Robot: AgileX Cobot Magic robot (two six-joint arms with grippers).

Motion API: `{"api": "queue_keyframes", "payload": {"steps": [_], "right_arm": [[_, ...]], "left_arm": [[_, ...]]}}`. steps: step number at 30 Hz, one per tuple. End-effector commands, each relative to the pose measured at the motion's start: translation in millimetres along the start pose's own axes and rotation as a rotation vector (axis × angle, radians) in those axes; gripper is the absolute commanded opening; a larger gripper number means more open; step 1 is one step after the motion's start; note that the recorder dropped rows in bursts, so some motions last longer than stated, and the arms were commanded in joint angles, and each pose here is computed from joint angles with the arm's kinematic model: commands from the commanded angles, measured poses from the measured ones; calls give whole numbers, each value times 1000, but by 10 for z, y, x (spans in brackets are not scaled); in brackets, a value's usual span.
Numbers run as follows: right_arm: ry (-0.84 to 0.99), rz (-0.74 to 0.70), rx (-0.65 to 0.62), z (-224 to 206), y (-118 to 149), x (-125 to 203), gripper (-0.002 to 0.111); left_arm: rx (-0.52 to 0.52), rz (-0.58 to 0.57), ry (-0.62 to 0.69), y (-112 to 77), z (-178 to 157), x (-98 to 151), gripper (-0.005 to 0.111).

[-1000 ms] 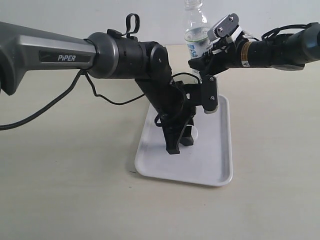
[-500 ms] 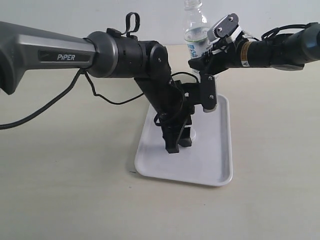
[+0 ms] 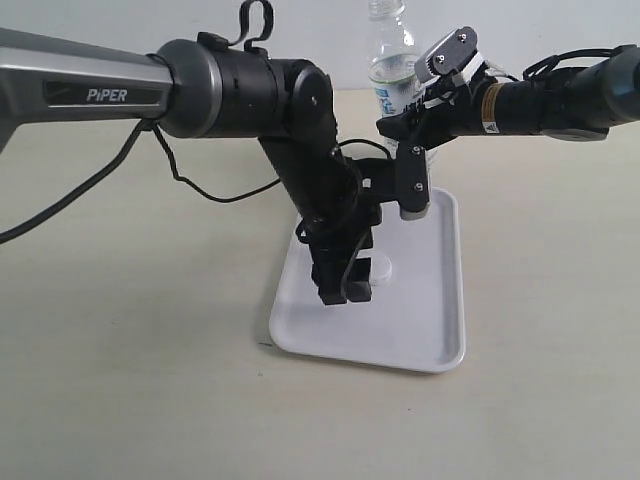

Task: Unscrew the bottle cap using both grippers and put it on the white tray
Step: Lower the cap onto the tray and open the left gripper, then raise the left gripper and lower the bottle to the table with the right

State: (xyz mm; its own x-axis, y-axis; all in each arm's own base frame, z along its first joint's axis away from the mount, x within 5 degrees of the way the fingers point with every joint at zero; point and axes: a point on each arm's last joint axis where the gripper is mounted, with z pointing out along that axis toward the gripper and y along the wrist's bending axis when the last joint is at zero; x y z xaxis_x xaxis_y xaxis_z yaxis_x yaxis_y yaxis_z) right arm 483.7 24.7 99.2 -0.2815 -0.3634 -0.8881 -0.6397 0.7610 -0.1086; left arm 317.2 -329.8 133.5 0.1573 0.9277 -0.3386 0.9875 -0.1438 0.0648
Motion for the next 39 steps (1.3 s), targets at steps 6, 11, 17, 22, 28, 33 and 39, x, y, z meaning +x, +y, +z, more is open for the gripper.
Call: {"api": "queue_keyframes", "payload": {"steps": [6,11,17,22,28,33,39], "right_arm": [[-5,3,15,-11,-27,-16,0],[-11,21,7,15,-16,27,0],[-55,73,-22,75,23,104,0],[-85,88,-9,77,10,87,0],[-79,90,-5,82,8,100,0],[-66,90,5,83,0,111,17],[-68,90,3,82,1,110,62]], "left_arm": [[15,-9,7,-39,-115,-20,53],[-3,-47,17,-40,-224,-33,73],[-50,-125,78,-51,-552,-15,52],[3,-196,131,-85,-801,105,3],[26,-241,124,-53,-927,206,0],[23,-247,123,-40,-943,226,0],[18,-247,120,-35,-942,224,0]]}}
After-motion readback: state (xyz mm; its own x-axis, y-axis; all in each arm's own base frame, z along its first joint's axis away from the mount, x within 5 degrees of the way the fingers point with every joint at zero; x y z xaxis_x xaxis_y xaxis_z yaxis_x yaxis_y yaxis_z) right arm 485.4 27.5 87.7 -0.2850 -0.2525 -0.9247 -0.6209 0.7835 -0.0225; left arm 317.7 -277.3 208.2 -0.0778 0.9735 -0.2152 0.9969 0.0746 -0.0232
